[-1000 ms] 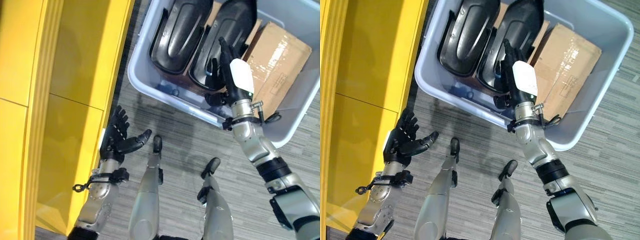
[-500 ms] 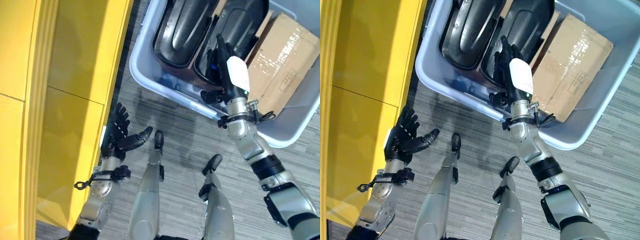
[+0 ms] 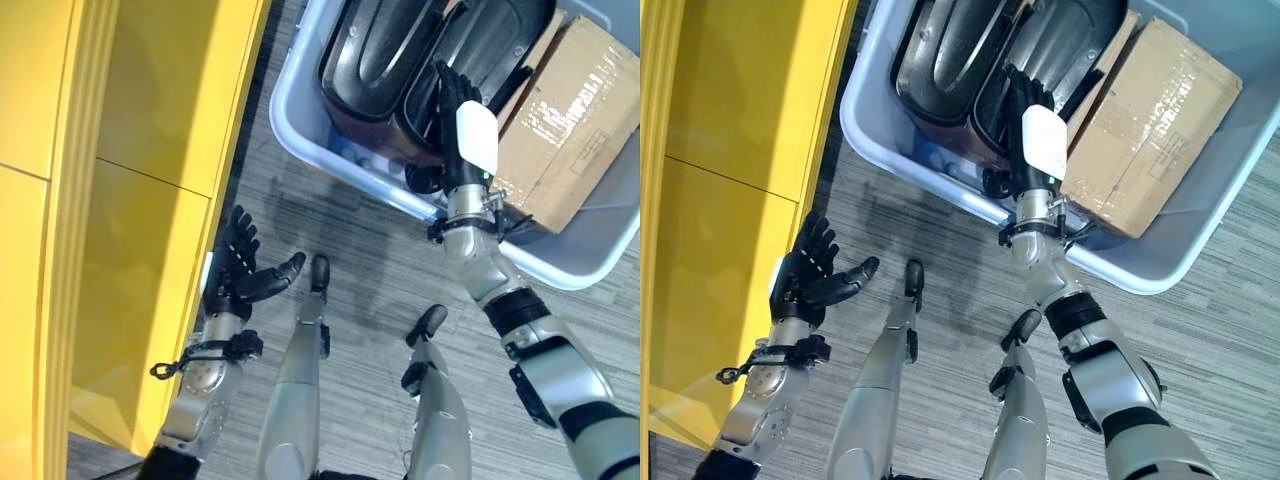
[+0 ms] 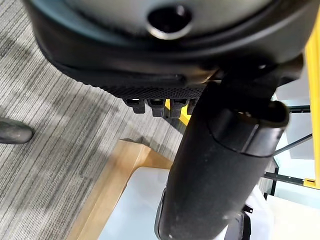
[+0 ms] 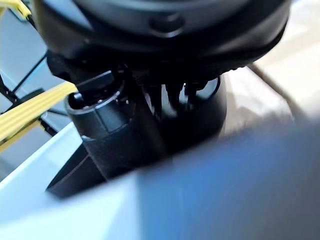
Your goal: Move parts from the plastic box to the shelf.
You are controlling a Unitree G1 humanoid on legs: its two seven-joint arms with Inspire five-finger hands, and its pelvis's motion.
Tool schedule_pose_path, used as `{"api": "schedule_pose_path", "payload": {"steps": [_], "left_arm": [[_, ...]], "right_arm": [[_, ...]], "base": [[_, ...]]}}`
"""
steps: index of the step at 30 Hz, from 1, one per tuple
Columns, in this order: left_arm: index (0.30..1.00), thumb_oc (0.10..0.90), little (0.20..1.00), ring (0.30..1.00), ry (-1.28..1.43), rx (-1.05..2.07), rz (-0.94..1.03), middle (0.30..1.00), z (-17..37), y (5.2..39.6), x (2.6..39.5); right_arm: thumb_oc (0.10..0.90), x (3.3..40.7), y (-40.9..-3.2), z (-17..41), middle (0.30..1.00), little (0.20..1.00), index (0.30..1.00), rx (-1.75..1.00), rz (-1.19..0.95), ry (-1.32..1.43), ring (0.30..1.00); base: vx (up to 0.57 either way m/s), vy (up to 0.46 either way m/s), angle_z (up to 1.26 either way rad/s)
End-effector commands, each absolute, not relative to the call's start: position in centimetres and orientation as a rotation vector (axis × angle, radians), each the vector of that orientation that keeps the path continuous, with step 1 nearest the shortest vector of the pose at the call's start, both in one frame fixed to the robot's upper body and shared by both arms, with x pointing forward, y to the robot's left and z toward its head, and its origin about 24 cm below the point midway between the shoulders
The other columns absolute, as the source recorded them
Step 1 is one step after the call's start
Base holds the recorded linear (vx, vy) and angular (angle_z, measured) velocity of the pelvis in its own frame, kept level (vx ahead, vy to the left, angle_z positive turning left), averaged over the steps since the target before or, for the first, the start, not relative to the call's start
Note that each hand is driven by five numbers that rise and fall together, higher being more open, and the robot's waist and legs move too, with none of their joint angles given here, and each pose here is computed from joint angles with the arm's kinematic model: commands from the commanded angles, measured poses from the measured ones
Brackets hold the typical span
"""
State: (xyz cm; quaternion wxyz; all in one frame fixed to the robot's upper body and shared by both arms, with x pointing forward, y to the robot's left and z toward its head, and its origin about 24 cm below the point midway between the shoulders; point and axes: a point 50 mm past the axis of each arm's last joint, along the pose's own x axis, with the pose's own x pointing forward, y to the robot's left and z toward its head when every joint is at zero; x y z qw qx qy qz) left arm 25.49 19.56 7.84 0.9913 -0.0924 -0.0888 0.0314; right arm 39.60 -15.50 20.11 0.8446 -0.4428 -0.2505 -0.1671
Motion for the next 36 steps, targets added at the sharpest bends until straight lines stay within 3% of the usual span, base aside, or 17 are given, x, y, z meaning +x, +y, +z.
{"api": "schedule_pose_path", "payload": {"steps": [1, 26, 36], "left_arm": [[1.0, 0.9, 1.0, 1.0, -0.346, -0.222, 0.003, 1.0, 10.7, 18.7, 24.8], [1.0, 0.9, 1.0, 1.0, -0.351, -0.221, -0.014, 1.0, 11.0, 18.0, 25.6], [1.0, 0.9, 1.0, 1.0, -0.343, -0.188, -0.001, 1.0, 10.8, 18.9, 26.0]], "right_arm": [[0.4, 39.9, -16.7, 15.2, 0.3, 0.3, 0.3, -0.94, -0.233, -0.269, 0.3], [0.4, 38.9, -17.7, 12.2, 0.3, 0.3, 0.3, -0.918, -0.246, -0.186, 0.3], [0.4, 37.1, -18.7, 15.9, 0.3, 0.3, 0.3, -0.899, -0.298, -0.411, 0.3]], "base": [[0.06, -0.01, 0.03], [-0.01, 0.002, 0.0], [-0.01, -0.014, -0.01]]}}
